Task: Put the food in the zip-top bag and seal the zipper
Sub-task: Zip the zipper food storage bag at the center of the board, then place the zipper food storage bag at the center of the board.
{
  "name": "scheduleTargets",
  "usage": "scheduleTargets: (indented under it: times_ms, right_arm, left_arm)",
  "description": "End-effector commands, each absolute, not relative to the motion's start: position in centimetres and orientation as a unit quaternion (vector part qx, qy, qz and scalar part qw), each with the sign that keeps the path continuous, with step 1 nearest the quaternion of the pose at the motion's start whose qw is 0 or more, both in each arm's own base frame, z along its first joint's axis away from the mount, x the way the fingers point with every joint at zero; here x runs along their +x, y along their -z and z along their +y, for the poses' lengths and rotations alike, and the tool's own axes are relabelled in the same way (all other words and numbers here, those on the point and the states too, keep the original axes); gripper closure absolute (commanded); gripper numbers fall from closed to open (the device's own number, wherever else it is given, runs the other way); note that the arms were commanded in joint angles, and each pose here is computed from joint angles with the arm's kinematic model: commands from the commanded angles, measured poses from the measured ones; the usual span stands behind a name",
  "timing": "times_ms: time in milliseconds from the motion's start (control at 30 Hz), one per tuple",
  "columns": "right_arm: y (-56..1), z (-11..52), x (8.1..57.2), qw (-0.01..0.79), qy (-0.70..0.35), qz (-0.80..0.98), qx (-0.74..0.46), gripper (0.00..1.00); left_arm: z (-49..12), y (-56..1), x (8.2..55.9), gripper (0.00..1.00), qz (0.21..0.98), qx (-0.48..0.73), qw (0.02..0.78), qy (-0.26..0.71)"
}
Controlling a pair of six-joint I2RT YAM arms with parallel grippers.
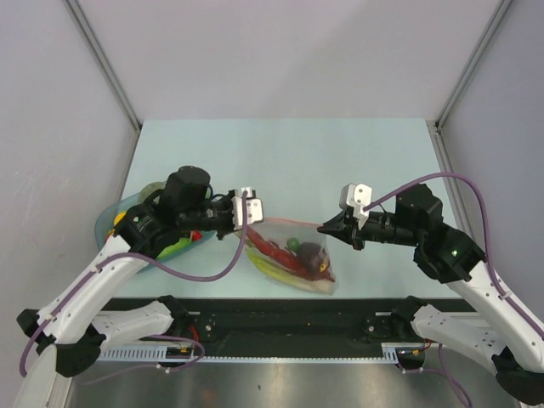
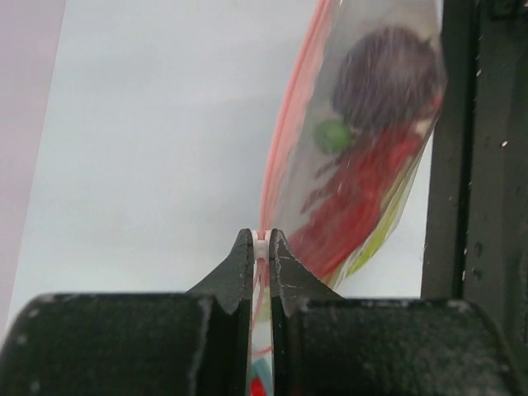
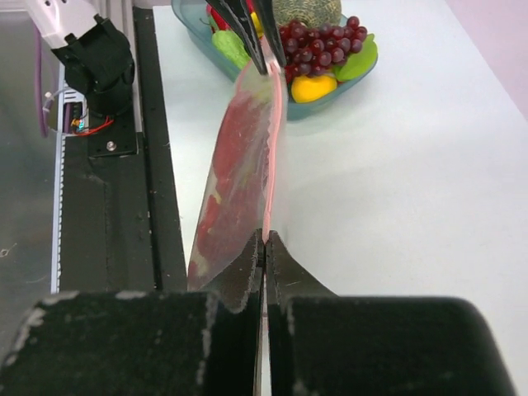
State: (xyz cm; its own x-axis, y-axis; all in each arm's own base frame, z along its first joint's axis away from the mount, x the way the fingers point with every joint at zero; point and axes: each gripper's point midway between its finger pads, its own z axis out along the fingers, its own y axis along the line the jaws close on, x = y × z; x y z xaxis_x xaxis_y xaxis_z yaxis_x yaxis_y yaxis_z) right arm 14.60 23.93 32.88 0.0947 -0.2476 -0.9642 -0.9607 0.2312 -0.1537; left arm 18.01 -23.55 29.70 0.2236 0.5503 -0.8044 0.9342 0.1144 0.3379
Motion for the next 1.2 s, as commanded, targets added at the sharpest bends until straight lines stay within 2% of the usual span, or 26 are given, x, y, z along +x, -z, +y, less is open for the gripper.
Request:
scheduleTargets:
  times_ms: [0, 400, 600, 667, 800, 867, 1000, 1100, 1167]
  right_arm:
    - [-36.2, 22.7, 15.0, 0.575, -0.320, 0.558, -0.506, 1.00]
    - [-37.3, 19.8, 17.5, 0.595, -0.287, 0.584, -0.472, 1.00]
    - [-37.7, 19.4, 20.0, 0.607, -0.279, 0.584, -0.461, 1.00]
    - [-37.8, 19.3, 21.6, 0.621, -0.252, 0.580, -0.464, 1.00]
    - [-39.4, 18.6, 28.6, 0.674, -0.173, 0.561, -0.448, 1.00]
    - [-42.1, 18.2, 31.1, 0.710, -0.146, 0.531, -0.439, 1.00]
    - [-43.3, 17.8, 36.1, 0.726, -0.120, 0.512, -0.443, 1.00]
    - [-43.9, 18.2, 37.9, 0.734, -0.105, 0.483, -0.466, 1.00]
    - [-41.5, 18.6, 38.3, 0.711, -0.115, 0.496, -0.484, 1.00]
  left_arm:
    - [-19.5, -28.4, 19.1, 1.00, 0.613, 0.629, 0.457, 0.143]
    - [-15.2, -27.5, 21.3, 1.00, 0.645, 0.602, 0.461, 0.097]
    - [-16.6, -29.3, 23.3, 1.00, 0.640, 0.585, 0.486, 0.113]
    - [-17.5, -30.0, 24.8, 1.00, 0.645, 0.568, 0.495, 0.124]
    - [-19.4, -33.8, 30.5, 1.00, 0.634, 0.519, 0.564, 0.102]
    - [-20.0, -37.0, 32.9, 1.00, 0.617, 0.497, 0.605, 0.083]
    - [-21.2, -38.8, 37.9, 1.00, 0.608, 0.488, 0.623, 0.052]
    - [-21.7, -40.0, 39.1, 1.00, 0.594, 0.494, 0.633, 0.042]
    - [-22.3, -38.8, 38.4, 1.00, 0.588, 0.518, 0.619, 0.058]
